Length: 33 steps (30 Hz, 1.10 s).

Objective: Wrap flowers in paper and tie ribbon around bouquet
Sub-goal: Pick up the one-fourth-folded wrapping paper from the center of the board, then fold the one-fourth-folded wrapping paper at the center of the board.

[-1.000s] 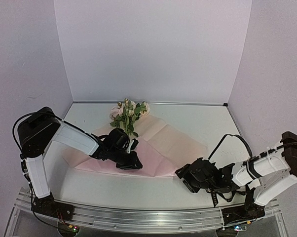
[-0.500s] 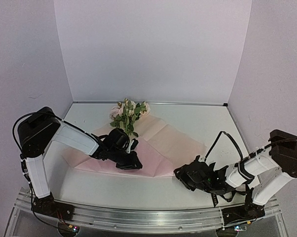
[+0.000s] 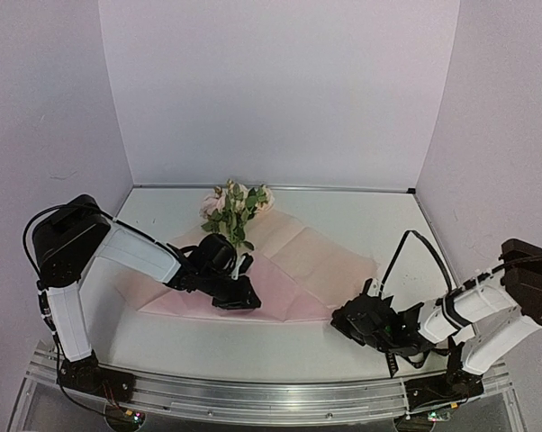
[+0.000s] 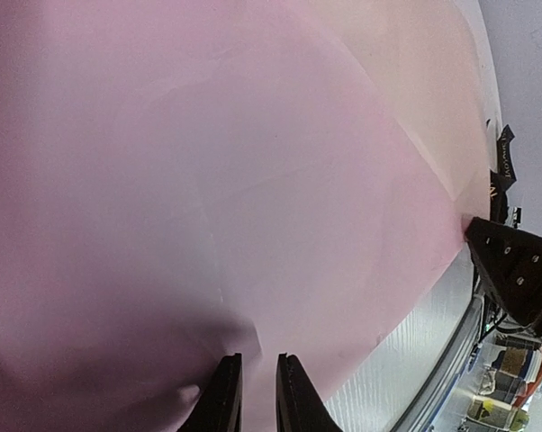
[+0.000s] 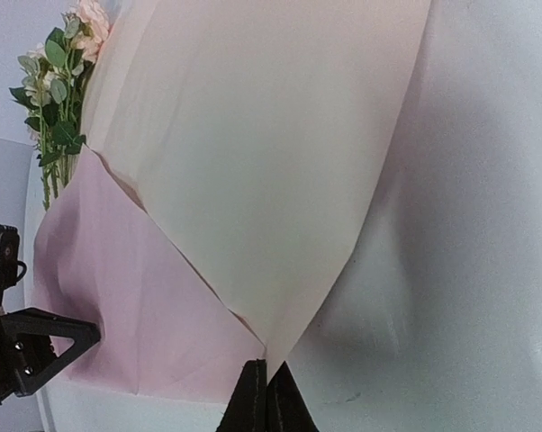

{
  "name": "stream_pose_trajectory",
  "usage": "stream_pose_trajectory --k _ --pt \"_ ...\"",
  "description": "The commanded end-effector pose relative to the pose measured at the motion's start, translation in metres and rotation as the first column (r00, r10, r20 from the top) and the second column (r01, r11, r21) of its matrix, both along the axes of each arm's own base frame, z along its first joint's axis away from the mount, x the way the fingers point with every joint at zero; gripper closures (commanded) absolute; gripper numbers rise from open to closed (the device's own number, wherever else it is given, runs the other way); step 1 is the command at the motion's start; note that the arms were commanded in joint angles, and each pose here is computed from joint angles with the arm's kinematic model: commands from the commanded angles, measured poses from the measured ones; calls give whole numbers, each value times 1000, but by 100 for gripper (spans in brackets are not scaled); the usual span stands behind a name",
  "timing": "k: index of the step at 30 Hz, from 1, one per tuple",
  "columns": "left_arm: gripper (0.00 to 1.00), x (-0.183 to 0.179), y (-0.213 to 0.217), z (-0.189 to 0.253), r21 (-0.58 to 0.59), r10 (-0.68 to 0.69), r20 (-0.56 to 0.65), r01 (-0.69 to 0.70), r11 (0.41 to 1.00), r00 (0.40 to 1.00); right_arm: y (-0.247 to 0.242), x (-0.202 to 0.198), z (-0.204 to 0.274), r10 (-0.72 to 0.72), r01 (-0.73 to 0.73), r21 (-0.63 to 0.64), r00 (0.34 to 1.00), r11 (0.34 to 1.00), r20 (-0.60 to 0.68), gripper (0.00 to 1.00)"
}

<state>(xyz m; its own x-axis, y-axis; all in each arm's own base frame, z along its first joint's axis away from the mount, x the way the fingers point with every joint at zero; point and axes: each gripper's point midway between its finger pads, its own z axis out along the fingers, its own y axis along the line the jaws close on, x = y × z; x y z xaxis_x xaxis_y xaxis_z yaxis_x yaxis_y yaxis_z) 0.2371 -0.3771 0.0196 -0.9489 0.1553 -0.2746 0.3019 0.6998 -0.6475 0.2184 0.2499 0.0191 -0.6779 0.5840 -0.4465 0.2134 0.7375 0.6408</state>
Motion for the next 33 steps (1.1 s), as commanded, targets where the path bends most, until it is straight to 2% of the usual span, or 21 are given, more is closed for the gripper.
stream_pose_trajectory --k 1,7,14,24,33 --pt "85 8 -15 19 -47 -11 8 11 999 1000 -28 6 18 -29 39 -133 997 990 74 100" --pt "85 8 -37 33 -99 -42 11 43 994 999 -56 1 37 -24 47 -289 996 956 85 100" --pt "85 -8 -70 35 -124 -119 5 118 985 993 -67 0 62 0 31 -405 997 914 76 100" --pt "86 -29 -106 40 -157 -220 25 222 962 975 -64 3 88 -3 34 -425 997 904 75 100" --pt "86 -28 -102 -5 -20 -207 -29 206 978 978 -43 11 129 40 3 -377 994 926 105 100"
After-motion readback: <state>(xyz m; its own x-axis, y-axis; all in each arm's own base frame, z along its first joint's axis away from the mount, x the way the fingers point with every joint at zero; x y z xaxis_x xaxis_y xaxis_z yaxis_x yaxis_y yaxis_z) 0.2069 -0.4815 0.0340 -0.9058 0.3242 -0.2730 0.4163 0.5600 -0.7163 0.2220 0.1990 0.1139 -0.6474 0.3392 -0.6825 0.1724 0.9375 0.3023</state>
